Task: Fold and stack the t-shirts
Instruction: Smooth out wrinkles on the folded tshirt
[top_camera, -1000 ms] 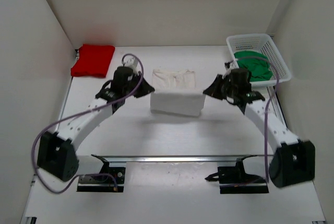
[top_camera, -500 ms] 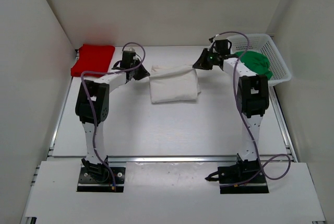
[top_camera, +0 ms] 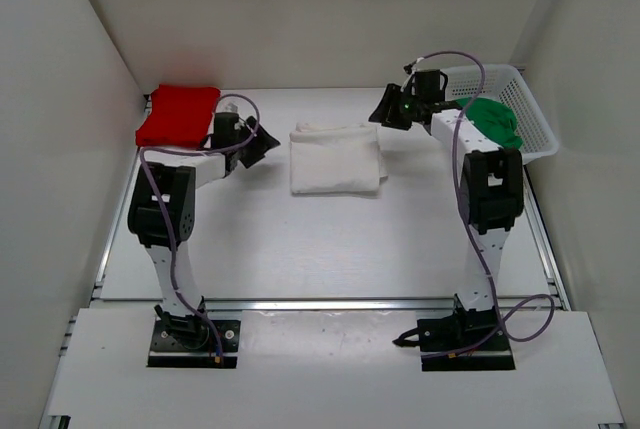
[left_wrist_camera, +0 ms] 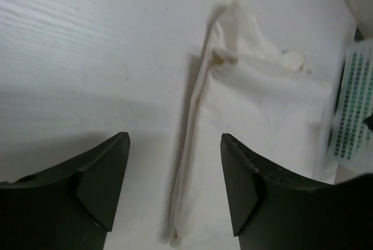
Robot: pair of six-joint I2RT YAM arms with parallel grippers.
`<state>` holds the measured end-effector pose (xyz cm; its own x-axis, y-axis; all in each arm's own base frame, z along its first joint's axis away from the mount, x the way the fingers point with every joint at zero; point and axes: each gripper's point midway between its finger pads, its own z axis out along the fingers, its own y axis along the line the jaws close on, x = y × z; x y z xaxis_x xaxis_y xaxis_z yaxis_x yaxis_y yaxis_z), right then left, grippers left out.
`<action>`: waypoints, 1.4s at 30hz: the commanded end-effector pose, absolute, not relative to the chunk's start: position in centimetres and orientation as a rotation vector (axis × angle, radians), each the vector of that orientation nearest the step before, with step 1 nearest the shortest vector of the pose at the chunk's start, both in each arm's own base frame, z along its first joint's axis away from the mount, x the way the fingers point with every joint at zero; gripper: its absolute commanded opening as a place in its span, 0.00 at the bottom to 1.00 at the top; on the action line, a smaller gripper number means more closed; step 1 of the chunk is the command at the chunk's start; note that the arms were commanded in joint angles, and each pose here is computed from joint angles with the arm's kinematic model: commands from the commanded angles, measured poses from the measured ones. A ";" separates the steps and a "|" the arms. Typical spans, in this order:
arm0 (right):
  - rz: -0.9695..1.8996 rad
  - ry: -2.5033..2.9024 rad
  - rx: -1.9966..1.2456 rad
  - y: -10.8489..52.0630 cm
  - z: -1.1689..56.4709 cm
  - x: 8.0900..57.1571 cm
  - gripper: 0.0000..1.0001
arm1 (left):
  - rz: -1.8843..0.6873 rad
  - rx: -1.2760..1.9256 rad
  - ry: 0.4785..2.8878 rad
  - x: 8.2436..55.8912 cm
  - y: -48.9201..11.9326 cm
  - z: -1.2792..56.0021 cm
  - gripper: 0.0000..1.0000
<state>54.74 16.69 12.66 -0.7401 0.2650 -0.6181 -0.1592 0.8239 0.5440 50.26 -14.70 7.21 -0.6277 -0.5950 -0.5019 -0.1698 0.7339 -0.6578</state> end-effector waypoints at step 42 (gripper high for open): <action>0.926 2.311 0.025 20.1 6.9 43.3 0.01 | -0.894 -0.298 2.213 50.1 -24.1 10.7 0.29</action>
